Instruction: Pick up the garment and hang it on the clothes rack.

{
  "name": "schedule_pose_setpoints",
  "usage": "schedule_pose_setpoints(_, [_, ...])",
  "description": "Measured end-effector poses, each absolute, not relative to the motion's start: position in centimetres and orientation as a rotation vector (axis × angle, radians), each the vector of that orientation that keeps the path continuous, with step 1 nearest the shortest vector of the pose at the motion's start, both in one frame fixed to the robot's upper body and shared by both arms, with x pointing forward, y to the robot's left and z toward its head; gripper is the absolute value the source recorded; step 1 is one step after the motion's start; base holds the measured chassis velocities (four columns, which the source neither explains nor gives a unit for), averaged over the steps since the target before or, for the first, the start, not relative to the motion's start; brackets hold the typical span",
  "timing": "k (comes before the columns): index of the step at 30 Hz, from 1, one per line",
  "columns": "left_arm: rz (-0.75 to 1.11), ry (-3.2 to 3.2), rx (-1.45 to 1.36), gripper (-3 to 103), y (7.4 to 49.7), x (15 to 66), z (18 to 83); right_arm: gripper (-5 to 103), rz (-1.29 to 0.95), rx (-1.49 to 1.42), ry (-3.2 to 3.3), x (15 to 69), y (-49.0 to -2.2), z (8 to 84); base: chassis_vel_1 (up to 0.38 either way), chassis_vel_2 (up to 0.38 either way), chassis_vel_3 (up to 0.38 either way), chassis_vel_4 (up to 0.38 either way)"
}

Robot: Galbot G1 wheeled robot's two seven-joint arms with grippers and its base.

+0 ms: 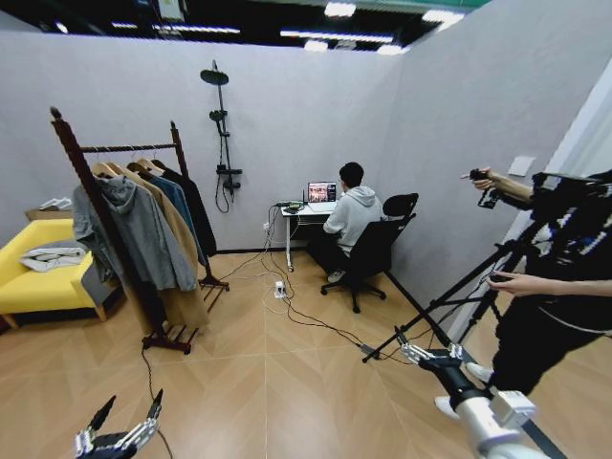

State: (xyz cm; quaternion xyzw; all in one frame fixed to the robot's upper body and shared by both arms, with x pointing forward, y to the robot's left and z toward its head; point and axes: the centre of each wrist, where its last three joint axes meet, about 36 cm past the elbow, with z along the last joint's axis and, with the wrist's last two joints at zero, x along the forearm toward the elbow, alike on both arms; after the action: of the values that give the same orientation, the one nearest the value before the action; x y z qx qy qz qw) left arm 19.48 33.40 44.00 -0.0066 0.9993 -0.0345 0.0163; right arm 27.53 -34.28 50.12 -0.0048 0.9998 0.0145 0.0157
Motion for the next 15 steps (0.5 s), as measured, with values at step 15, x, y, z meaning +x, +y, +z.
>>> schedule_pose_setpoints(15, [-0.107, 3.107, -0.020, 100, 33.4, 19.5, 44.0, 100, -0.013, 0.010, 3.105, 28.3, -32.6, 47.4, 0.000, 0.000, 0.000, 0.000])
